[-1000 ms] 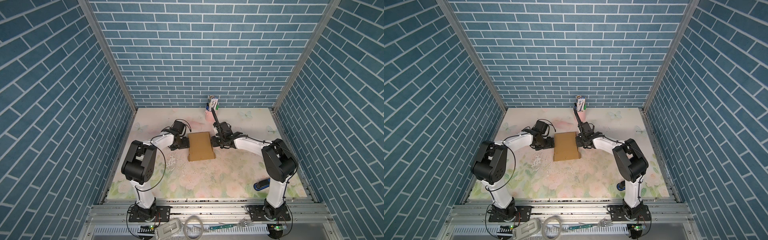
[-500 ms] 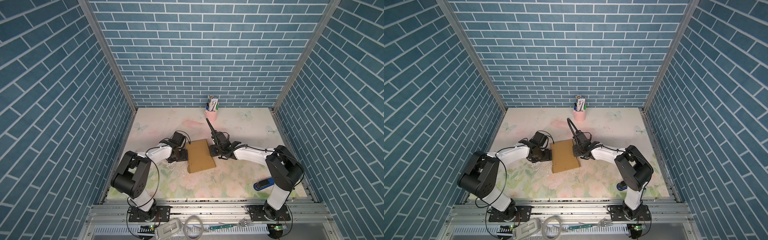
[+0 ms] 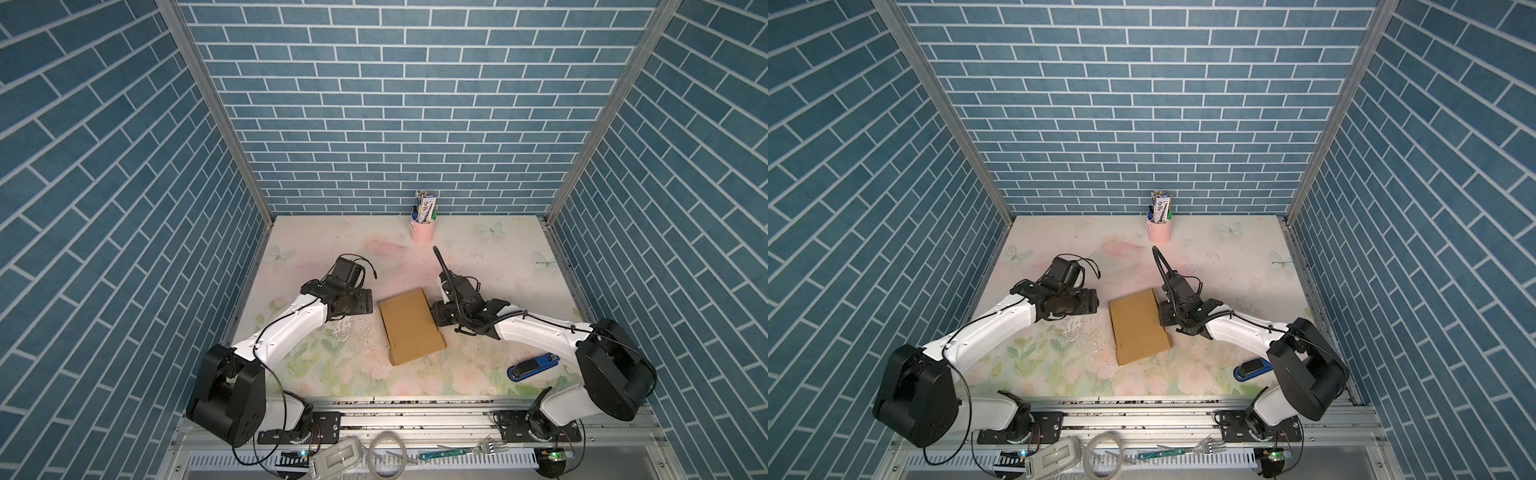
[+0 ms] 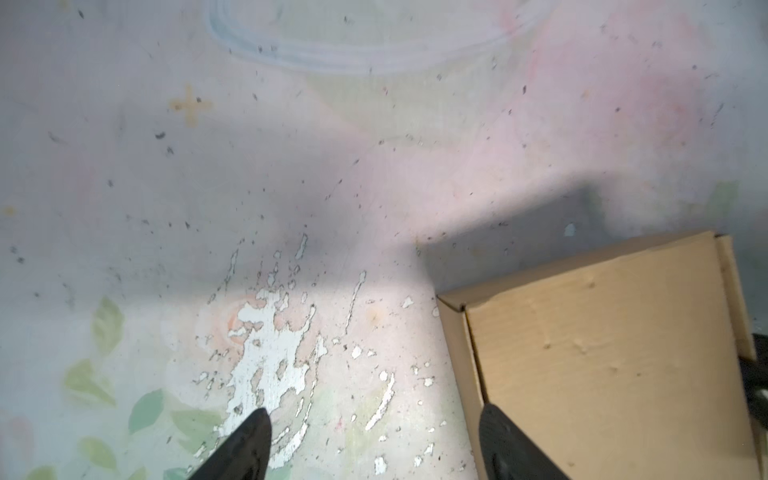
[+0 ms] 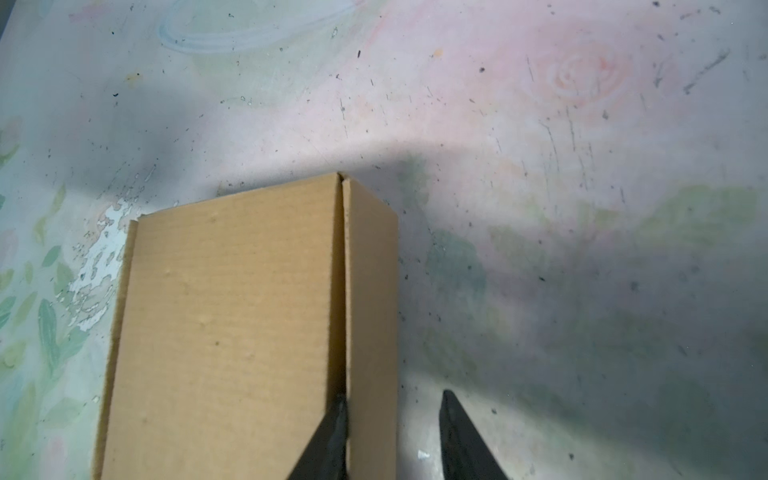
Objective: Fold the paper box
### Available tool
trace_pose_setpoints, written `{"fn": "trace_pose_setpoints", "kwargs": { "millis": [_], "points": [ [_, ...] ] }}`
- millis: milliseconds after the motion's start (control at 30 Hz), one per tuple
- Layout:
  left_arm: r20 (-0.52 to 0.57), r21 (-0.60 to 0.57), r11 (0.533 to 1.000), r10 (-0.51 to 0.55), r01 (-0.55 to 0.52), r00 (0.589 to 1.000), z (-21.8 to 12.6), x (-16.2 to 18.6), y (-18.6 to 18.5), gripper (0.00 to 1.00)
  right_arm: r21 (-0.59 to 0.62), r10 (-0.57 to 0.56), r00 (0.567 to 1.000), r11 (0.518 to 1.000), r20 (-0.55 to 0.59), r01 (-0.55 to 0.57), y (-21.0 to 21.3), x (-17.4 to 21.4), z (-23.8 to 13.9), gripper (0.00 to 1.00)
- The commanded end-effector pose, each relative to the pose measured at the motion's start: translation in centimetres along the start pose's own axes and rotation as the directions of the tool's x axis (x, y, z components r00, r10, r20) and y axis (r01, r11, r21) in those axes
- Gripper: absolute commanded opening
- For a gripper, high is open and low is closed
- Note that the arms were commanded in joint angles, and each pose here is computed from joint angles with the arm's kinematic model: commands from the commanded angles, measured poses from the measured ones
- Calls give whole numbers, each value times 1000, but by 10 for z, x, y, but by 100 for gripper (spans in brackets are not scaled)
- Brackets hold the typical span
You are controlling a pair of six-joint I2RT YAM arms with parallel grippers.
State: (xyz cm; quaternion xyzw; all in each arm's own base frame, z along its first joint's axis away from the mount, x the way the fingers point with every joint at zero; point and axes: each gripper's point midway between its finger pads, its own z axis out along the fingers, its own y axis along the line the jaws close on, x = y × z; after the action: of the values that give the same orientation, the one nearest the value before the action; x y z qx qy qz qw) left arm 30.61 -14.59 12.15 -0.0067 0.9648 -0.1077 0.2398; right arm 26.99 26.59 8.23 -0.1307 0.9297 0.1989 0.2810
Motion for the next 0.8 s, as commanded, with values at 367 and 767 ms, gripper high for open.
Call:
{"fn": "trace_pose_setpoints", "kwargs": {
  "millis": [367,767],
  "points": [
    [-51,64,986,157,-154,986,21,18,-53,79,48,98,994,994,-47,-96,-5,9,28,38],
    [-85,80,938,343,-337,935,58,31,-103,79,41,99,995,994,-21,-98,3,-8,30,40]
  ]
}}
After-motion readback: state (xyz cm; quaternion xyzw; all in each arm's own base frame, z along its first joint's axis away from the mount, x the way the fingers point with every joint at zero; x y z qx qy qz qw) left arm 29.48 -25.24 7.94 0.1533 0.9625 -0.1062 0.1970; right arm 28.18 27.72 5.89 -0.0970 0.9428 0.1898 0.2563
